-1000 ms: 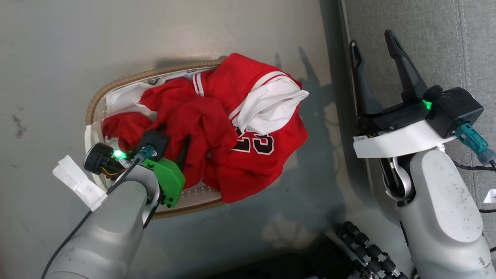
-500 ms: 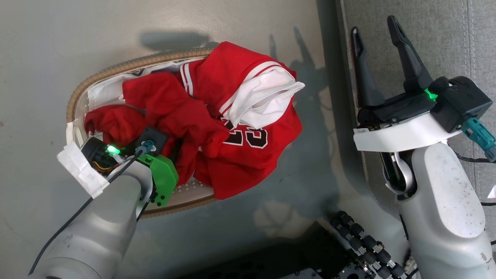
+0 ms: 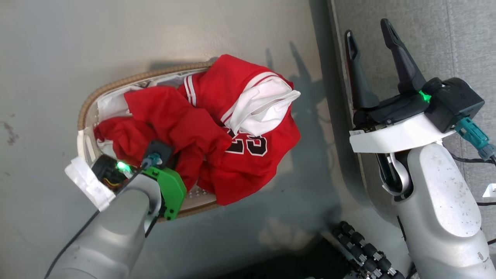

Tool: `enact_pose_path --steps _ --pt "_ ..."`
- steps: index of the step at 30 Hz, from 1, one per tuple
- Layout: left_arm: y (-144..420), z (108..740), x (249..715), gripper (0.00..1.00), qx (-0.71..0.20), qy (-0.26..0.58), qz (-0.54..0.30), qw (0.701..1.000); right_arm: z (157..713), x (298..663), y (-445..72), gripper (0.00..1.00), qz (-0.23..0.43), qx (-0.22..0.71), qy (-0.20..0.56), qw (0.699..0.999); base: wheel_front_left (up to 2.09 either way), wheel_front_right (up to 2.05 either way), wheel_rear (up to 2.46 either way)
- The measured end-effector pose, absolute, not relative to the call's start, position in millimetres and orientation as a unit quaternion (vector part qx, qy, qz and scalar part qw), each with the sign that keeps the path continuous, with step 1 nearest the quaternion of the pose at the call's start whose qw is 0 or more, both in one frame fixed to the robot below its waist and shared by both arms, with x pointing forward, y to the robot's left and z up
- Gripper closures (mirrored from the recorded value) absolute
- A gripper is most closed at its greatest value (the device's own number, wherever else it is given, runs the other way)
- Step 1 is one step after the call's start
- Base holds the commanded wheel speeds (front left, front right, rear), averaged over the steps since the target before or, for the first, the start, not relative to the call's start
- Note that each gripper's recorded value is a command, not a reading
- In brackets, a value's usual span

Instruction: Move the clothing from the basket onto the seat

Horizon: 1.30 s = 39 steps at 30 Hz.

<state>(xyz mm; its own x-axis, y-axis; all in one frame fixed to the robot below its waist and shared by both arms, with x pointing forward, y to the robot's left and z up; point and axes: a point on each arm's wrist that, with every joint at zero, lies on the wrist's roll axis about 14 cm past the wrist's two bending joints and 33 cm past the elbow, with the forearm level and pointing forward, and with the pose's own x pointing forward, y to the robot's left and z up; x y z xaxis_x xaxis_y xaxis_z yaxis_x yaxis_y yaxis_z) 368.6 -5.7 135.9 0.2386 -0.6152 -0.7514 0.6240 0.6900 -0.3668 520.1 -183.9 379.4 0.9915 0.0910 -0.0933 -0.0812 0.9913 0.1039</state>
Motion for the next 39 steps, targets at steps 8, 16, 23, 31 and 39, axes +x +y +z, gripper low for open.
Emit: enact_pose_path --steps 8,16,23,31,39 --pt "-14 183 382 1.00 -0.042 0.432 -0.371 0.821 402 506 -184 0.00 0.040 0.046 0.040 0.997 0.00 0.00 0.00" --pt "-9 247 395 1.00 -0.068 0.357 -0.345 0.866 434 484 -179 0.00 0.041 0.048 0.021 0.998 0.00 0.00 0.00" --pt "0 296 401 1.00 -0.078 0.293 -0.319 0.898 455 466 -173 0.00 0.046 0.053 0.007 0.998 0.00 0.00 0.00" --pt "11 361 413 1.00 -0.093 0.202 -0.289 0.931 474 445 -163 0.00 0.056 0.059 -0.008 0.997 0.00 0.00 0.00" --pt "14 434 421 1.00 -0.103 0.098 -0.278 0.950 492 424 -153 0.00 0.069 0.063 -0.024 0.995 0.00 0.00 0.00"
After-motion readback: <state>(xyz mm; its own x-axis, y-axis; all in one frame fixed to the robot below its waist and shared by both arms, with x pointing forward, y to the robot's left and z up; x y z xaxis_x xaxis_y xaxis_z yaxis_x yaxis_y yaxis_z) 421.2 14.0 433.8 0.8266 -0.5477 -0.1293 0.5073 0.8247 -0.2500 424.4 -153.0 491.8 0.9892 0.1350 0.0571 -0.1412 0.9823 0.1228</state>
